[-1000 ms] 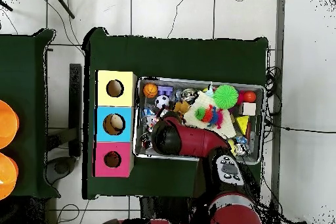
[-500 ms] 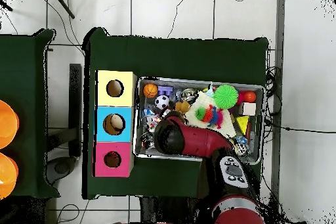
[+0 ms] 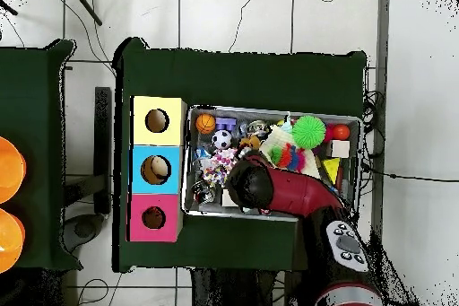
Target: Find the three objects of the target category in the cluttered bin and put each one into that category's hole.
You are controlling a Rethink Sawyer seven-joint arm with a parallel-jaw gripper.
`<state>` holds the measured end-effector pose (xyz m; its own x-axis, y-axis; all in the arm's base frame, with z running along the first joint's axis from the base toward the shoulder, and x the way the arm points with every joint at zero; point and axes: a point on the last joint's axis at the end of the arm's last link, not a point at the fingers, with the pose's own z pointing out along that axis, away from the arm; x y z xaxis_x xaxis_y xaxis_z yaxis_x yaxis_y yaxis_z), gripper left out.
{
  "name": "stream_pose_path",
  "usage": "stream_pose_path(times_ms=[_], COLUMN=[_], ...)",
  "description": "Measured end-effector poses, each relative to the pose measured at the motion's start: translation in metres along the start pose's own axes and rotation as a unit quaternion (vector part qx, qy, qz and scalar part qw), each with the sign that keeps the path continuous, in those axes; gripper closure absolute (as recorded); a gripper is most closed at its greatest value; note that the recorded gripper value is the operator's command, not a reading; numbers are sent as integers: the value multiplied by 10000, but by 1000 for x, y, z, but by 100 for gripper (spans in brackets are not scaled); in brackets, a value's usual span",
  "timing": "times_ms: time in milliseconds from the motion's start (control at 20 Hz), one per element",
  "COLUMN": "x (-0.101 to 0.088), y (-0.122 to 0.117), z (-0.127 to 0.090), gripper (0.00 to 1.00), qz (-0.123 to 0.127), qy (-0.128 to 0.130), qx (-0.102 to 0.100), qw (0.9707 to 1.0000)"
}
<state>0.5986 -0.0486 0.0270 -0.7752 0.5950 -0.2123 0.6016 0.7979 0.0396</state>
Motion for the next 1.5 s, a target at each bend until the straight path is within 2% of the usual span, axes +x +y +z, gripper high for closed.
stream_pose_path(times_ms=[350,950,1500], x=[-10,-9,4], y=[-8,-4,18], z=[-4,-4,-5], gripper=[0,0,0], qz=[91,76,-137], qy=[35,39,47], qx=[37,5,-43], qw=[9999,10000,9999])
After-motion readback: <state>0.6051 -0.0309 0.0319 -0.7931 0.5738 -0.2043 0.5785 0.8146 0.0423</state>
